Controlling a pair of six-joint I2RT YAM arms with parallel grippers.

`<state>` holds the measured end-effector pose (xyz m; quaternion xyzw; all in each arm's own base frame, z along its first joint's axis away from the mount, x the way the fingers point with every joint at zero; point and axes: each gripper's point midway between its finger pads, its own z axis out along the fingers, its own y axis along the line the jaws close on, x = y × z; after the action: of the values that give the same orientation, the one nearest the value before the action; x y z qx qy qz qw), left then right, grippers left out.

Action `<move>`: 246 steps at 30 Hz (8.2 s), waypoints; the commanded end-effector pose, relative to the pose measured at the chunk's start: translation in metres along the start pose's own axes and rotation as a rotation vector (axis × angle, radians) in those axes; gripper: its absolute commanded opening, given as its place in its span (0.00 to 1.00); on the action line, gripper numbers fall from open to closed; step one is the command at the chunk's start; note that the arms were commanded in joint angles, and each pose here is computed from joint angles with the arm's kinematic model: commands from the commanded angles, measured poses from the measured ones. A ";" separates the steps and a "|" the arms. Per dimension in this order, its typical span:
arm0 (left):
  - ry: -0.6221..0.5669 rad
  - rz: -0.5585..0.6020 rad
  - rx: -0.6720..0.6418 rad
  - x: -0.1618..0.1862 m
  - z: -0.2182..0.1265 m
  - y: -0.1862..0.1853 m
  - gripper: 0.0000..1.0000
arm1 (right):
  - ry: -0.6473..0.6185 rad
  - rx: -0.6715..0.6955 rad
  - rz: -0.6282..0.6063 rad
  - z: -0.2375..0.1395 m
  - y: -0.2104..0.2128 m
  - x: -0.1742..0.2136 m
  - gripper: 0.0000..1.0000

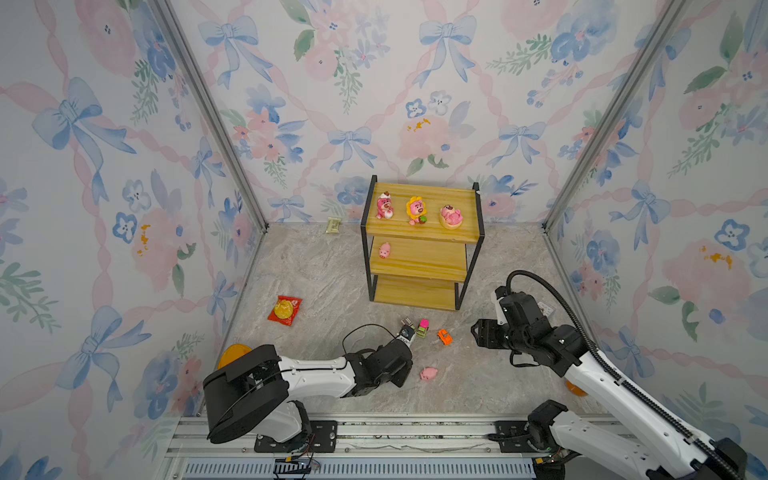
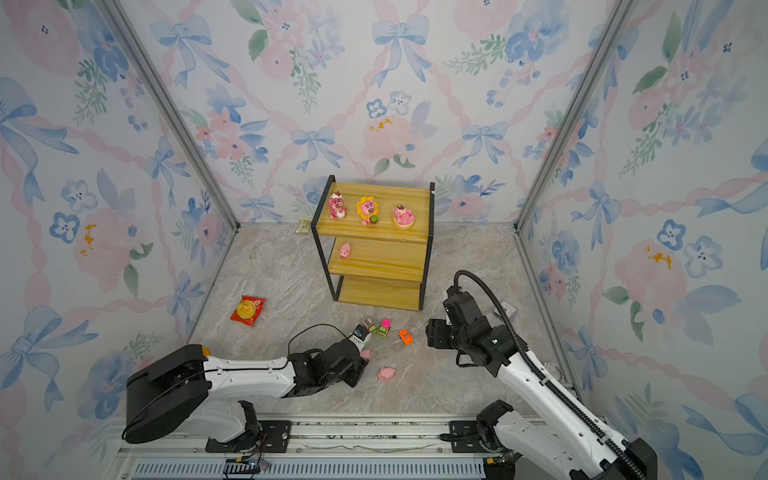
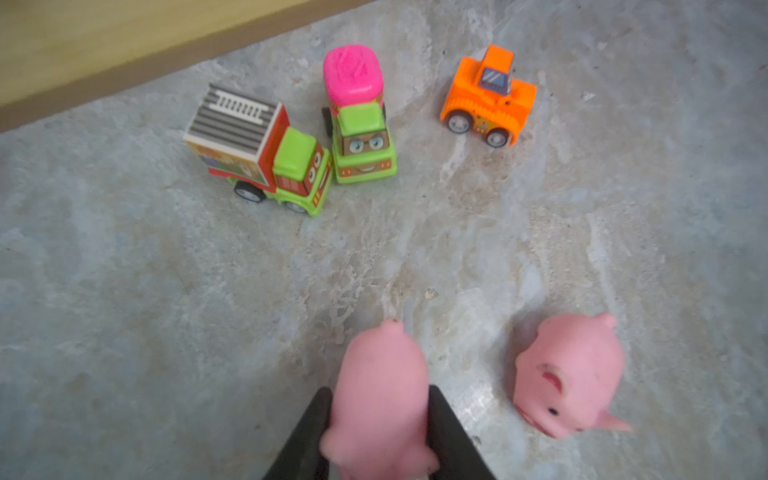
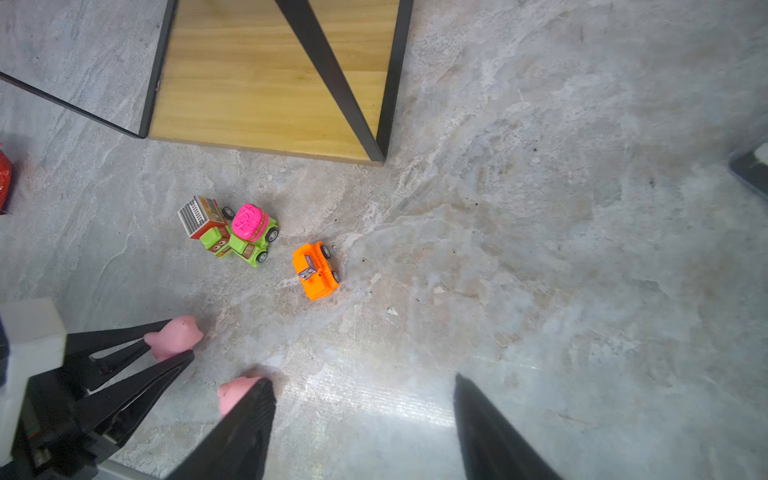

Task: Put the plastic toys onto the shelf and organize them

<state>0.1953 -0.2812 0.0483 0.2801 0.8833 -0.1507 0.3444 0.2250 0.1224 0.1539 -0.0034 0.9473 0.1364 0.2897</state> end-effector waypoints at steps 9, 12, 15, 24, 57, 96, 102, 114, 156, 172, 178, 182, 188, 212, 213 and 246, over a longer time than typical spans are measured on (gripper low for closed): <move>-0.328 -0.017 0.010 -0.128 -0.048 0.004 0.39 | -0.050 0.034 0.004 -0.032 -0.017 -0.011 0.71; -0.384 -0.035 -0.013 -0.149 -0.047 0.016 0.39 | -0.063 0.042 0.016 -0.037 -0.022 -0.012 0.71; -0.422 -0.014 -0.027 -0.181 -0.046 0.017 0.39 | -0.074 0.047 0.027 -0.040 -0.026 -0.012 0.71; -0.292 0.000 -0.029 -0.142 -0.033 0.022 0.45 | -0.039 -0.004 0.033 -0.036 -0.022 0.001 0.71; -0.049 -0.170 0.003 -0.039 0.021 0.036 0.61 | 0.236 -0.148 -0.225 0.021 0.048 0.072 0.71; 0.082 -0.239 0.038 0.026 0.021 0.023 0.61 | 0.257 -0.128 -0.257 0.031 0.052 0.068 0.71; 0.048 -0.215 0.037 0.022 0.013 0.018 0.61 | 0.265 -0.131 -0.262 0.033 0.054 0.069 0.71; -0.074 -0.251 0.036 -0.016 -0.004 0.047 0.64 | 0.259 -0.137 -0.266 0.034 0.057 0.066 0.71; 0.018 -0.258 0.136 -0.022 0.043 0.028 0.51 | 0.260 -0.124 -0.264 0.037 0.053 0.066 0.71; 0.008 -0.281 0.155 -0.027 0.039 0.025 0.36 | 0.250 -0.114 -0.259 0.036 0.050 0.066 0.71; 0.003 -0.279 0.165 -0.028 0.036 0.024 0.32 | 0.242 -0.108 -0.255 0.034 0.047 0.066 0.71; -0.011 -0.264 0.163 -0.030 0.032 0.025 0.31 | 0.235 -0.105 -0.252 0.032 0.046 0.065 0.70; -0.047 -0.237 0.154 -0.036 0.024 0.027 0.30 | 0.225 -0.101 -0.248 0.030 0.044 0.062 0.70; -0.512 -0.039 -0.007 -0.115 -0.057 0.037 0.32 | 0.108 -0.109 -0.192 -0.005 0.027 0.038 0.70; -0.537 -0.024 -0.016 -0.122 -0.061 0.037 0.32 | 0.094 -0.115 -0.189 -0.009 0.028 0.034 0.70; -0.844 0.234 -0.264 -0.233 -0.085 0.032 0.34 | -0.052 -0.069 -0.092 -0.047 -0.002 0.014 0.71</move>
<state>0.3027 -0.3089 0.2538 0.2560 0.6535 -0.1348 0.6994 0.1895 0.1160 0.1780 -0.0599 0.9321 0.1637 0.3176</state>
